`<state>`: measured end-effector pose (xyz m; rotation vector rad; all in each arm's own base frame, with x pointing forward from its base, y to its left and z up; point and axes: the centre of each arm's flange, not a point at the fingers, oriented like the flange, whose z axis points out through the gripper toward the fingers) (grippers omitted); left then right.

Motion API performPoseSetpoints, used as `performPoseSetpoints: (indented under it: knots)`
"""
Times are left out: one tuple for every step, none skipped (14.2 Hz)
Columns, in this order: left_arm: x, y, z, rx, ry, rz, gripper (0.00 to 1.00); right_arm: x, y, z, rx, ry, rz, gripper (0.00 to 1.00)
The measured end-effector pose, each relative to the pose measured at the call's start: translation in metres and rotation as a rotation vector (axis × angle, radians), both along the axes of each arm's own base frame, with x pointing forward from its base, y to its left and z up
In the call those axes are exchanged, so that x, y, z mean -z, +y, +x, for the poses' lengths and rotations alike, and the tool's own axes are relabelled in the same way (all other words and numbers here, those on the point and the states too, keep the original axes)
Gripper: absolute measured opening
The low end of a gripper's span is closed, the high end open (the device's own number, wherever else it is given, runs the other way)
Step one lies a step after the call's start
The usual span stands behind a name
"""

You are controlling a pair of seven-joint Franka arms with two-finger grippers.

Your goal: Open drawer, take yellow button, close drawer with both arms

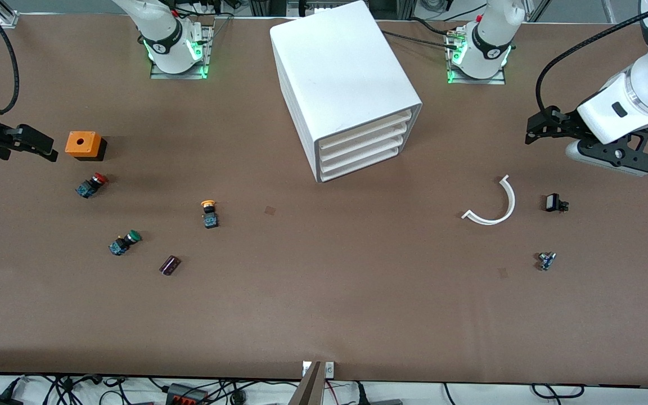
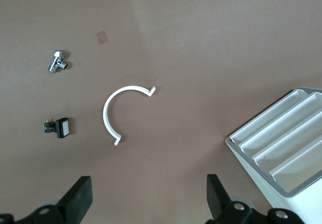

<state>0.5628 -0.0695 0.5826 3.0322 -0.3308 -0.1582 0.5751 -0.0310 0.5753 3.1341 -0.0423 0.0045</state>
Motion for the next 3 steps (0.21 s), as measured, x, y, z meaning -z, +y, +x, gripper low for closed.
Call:
performPoseSetpoints:
  knots:
    - [0.0007,0.0,0.0004,0.0,0.001,0.0,1.0,0.0006,0.0,0.0001,0.0,0.001,0.0,1.0]
    - [0.0009,0.0001,0.0007,0.0,0.001,0.001,1.0,0.0013,0.0,0.0003,0.0,0.002,0.0,1.0]
    - [0.0008,0.0011,0.0013,0.001,-0.003,0.011,1.0,0.0019,0.0,0.0004,0.0,0.003,0.0,1.0]
